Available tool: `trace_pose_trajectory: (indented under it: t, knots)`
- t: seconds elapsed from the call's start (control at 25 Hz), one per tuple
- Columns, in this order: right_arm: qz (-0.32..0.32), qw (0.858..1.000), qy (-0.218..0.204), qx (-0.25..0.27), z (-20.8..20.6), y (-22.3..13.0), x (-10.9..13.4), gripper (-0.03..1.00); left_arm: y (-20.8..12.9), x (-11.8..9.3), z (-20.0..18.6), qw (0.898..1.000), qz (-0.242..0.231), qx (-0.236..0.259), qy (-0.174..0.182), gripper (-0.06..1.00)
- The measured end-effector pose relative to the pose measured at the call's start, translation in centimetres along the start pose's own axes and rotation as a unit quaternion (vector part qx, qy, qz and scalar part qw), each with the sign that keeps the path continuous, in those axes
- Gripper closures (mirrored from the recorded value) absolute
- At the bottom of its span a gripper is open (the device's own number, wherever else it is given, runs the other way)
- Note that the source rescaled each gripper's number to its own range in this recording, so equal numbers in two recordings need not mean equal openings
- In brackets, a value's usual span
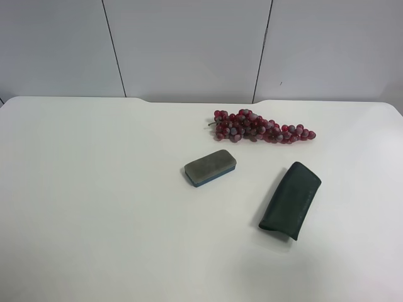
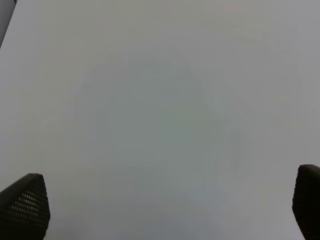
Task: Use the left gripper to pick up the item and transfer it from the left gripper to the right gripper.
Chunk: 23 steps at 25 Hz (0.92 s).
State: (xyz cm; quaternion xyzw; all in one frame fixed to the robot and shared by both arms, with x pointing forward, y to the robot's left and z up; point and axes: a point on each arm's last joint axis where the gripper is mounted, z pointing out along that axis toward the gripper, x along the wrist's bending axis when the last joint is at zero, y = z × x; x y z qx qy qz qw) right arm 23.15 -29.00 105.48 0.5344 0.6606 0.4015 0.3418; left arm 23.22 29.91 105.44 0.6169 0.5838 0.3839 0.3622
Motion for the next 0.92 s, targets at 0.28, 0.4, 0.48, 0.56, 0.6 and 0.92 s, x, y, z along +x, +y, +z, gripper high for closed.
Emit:
trace_pose_trajectory:
  t: [0.28,0.4,0.48,0.56,0.6,0.92]
  knots:
    - [0.0,1.0,0.0,0.0,0.0,0.0,0.0,-0.03,0.0,0.0,0.0,1.0,0.0,0.0,0.0,-0.04]
    - [0.0,1.0,0.0,0.0,0.0,0.0,0.0,-0.03,0.0,0.0,0.0,1.0,0.0,0.0,0.0,-0.04]
    - [0.0,1.0,0.0,0.0,0.0,0.0,0.0,-0.03,0.0,0.0,0.0,1.0,0.001,0.0,0.0,-0.04]
    - [0.0,1.0,0.0,0.0,0.0,0.0,0.0,-0.03,0.0,0.02,0.0,1.0,0.001,0.0,0.001,-0.04]
    - [0.0,1.0,0.0,0.0,0.0,0.0,0.0,-0.03,0.0,0.02,0.0,1.0,0.001,0.0,0.001,-0.04]
    - [0.0,1.0,0.0,0.0,0.0,0.0,0.0,-0.03,0.0,0.02,0.0,1.0,0.001,0.0,0.001,-0.04]
